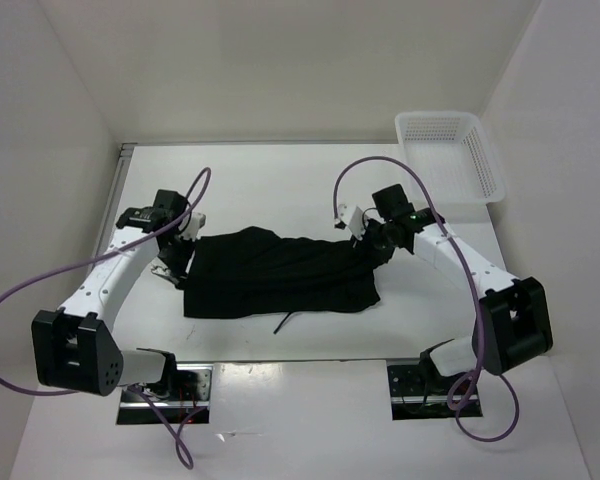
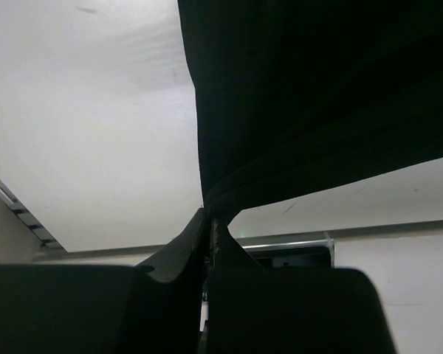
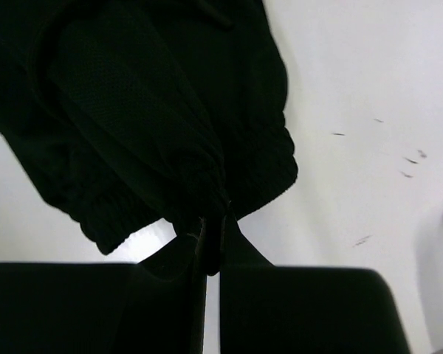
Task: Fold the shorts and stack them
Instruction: Fold the shorts
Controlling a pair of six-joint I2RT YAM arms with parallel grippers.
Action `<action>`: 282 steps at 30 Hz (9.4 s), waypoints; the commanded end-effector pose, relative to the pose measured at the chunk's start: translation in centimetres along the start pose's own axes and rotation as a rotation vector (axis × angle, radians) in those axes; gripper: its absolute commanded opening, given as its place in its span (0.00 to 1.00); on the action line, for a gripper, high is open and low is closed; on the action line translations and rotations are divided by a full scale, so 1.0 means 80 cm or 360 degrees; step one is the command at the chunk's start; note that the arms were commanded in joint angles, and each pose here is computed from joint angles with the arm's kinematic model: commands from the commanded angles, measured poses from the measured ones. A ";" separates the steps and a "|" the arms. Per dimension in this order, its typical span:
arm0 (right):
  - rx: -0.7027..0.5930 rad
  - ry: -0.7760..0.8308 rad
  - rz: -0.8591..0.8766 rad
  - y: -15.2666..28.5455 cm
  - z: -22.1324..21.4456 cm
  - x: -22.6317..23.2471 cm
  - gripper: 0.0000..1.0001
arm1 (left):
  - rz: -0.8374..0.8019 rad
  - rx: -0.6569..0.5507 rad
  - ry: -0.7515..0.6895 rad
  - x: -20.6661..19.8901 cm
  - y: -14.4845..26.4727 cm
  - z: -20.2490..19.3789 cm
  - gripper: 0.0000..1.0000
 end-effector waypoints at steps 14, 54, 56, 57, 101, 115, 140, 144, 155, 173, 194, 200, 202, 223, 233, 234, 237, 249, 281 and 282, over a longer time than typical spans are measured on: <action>-0.0039 0.0848 0.0346 0.041 -0.024 0.104 0.79 | 0.0165 0.0281 -0.0188 -0.002 -0.067 -0.073 0.25; 0.0223 -0.0260 -0.0642 -0.186 0.078 -0.118 0.01 | 0.0017 0.0025 0.0230 0.050 -0.254 0.214 0.41; 0.0230 -0.0306 -0.0732 -0.199 0.081 -0.142 0.00 | 0.0027 -0.0048 0.0261 0.063 -0.253 0.244 0.41; 0.0152 -0.0328 -0.0787 -0.192 0.105 -0.161 0.00 | 0.0028 -0.0077 0.0262 0.064 -0.251 0.253 0.43; -0.0214 -0.1171 -0.0174 -0.120 0.075 -0.145 0.57 | -0.0306 0.0164 0.0331 0.033 -0.164 0.130 0.18; -0.0198 -0.1102 -0.0230 -0.086 0.070 -0.136 0.58 | -0.0275 0.0131 0.0327 0.037 -0.149 0.134 0.00; -0.0459 -0.1000 -0.0036 -0.044 0.125 -0.165 0.00 | -0.0152 -0.0007 0.0349 0.064 -0.112 0.166 0.00; -0.0563 -0.0884 0.0169 -0.003 0.137 -0.152 0.00 | -0.0205 -0.0028 0.0438 0.085 -0.085 0.175 0.00; -0.0293 -0.1083 0.0471 -0.031 0.054 -0.076 0.00 | -0.0298 0.0341 0.0554 0.086 -0.113 0.115 0.00; -0.0225 -0.1783 0.0395 -0.088 0.032 -0.070 0.90 | -0.0385 0.0464 0.0546 0.062 -0.140 0.083 0.35; -0.0121 -0.1966 0.0236 -0.123 0.006 -0.091 0.95 | -0.0261 0.0416 0.0539 0.087 -0.127 0.114 0.38; -0.0086 -0.1978 0.0212 -0.144 0.006 -0.090 0.82 | -0.0239 0.0065 0.0529 0.110 -0.120 0.190 0.41; -0.0092 -0.1973 0.0189 -0.148 0.005 -0.095 0.75 | -0.0270 -0.0010 0.0523 0.114 -0.122 0.215 0.41; -0.0054 -0.1449 -0.0008 -0.051 -0.035 -0.127 0.65 | -0.0296 -0.0275 0.0319 0.074 -0.218 0.348 0.48; -0.0252 -0.1413 0.0115 -0.042 0.023 -0.131 0.91 | -0.0234 -0.0511 0.0304 0.085 -0.154 0.383 0.49; -0.0233 -0.1402 0.0081 -0.046 0.028 -0.130 0.96 | -0.0234 -0.0511 0.0304 0.085 -0.154 0.383 0.50; -0.0242 -0.1397 0.0142 -0.061 0.044 -0.113 1.00 | -0.0216 -0.0481 0.0310 0.087 -0.160 0.377 0.52; 0.0062 -0.1533 -0.0039 -0.145 0.008 -0.095 0.97 | -0.0028 -0.0441 0.0352 0.110 -0.175 0.360 0.52; 0.0100 -0.1338 -0.0224 -0.149 0.003 -0.111 0.00 | -0.0208 -0.0339 0.0401 0.119 -0.224 0.358 0.00; 0.0086 -0.1320 -0.0232 -0.145 0.005 -0.113 0.00 | -0.0186 -0.0322 0.0427 0.130 -0.228 0.352 0.00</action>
Point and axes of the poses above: each gripper's point midway between its finger pads, its own y axis back along the fingers, its own x axis along the line the jaws close on, z = x × y, the point moved 4 cm from there along y, back along the fingers, and after that the axes turned 7 degrees about y, right-handed, at the moved point
